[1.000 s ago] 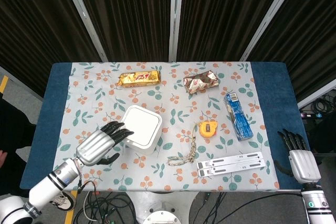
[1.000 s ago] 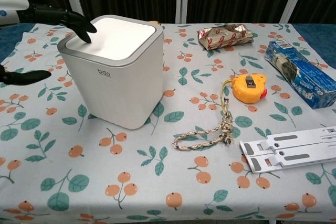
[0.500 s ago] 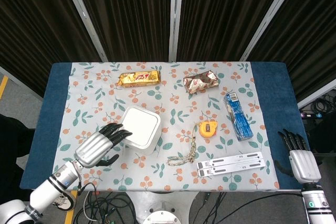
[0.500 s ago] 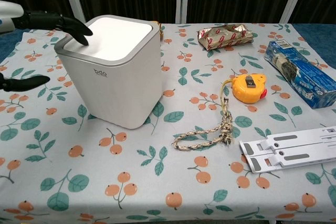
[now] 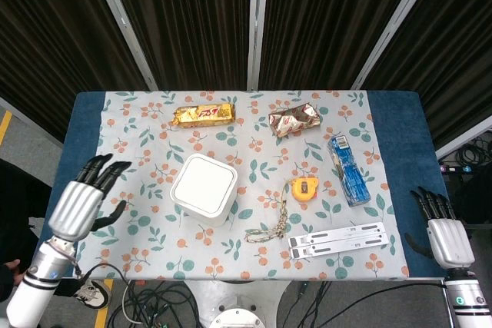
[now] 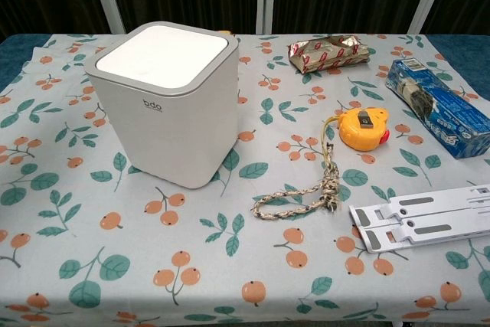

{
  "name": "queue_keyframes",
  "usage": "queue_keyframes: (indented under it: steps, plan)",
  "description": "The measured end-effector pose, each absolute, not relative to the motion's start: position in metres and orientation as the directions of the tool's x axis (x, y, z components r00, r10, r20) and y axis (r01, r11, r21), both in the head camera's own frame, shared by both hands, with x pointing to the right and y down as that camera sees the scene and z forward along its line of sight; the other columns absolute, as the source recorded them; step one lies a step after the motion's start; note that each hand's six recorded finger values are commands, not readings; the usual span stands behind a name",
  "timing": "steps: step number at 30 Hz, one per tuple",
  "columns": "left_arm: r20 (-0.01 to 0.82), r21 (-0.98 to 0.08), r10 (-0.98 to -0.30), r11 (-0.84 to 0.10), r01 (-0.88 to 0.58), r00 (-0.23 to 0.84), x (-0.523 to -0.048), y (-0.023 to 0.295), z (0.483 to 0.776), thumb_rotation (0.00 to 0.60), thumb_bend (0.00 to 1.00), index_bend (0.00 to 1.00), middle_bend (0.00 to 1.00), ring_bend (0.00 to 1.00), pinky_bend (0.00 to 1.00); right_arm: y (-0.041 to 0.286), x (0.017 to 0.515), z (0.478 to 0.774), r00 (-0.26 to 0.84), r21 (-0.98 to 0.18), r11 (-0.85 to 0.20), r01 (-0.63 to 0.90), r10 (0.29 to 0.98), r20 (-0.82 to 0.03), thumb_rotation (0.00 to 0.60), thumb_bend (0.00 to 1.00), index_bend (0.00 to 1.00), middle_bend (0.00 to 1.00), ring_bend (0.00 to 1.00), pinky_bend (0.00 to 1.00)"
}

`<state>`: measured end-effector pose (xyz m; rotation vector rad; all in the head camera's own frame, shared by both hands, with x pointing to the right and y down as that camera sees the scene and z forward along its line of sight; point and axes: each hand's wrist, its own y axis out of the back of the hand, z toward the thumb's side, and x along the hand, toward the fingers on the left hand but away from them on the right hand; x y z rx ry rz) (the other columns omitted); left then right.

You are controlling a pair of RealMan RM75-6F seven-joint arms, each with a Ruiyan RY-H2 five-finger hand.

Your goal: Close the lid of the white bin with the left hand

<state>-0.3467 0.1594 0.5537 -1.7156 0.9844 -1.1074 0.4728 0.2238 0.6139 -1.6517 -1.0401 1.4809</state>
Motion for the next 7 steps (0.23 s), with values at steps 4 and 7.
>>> queue_keyframes:
  steps: [4, 7]
  plan:
    - [0.296, -0.942, -0.938, -0.318, -0.107, 0.180, -0.389, 0.186, 0.567, 0.600, 0.38, 0.11, 0.16, 0.05, 0.11, 0.222, 0.470, 0.610, 0.040, -0.889, -0.440, 0.127, 0.898, -0.438, 0.600, 0.20, 0.00, 0.00, 0.00, 0.00]
    - [0.319, -0.943, -0.940, -0.328, -0.062, 0.125, -0.411, 0.204, 0.577, 0.600, 0.38, 0.11, 0.16, 0.05, 0.11, 0.223, 0.466, 0.610, 0.048, -0.889, -0.441, 0.121, 0.897, -0.438, 0.600, 0.20, 0.00, 0.00, 0.00, 0.00]
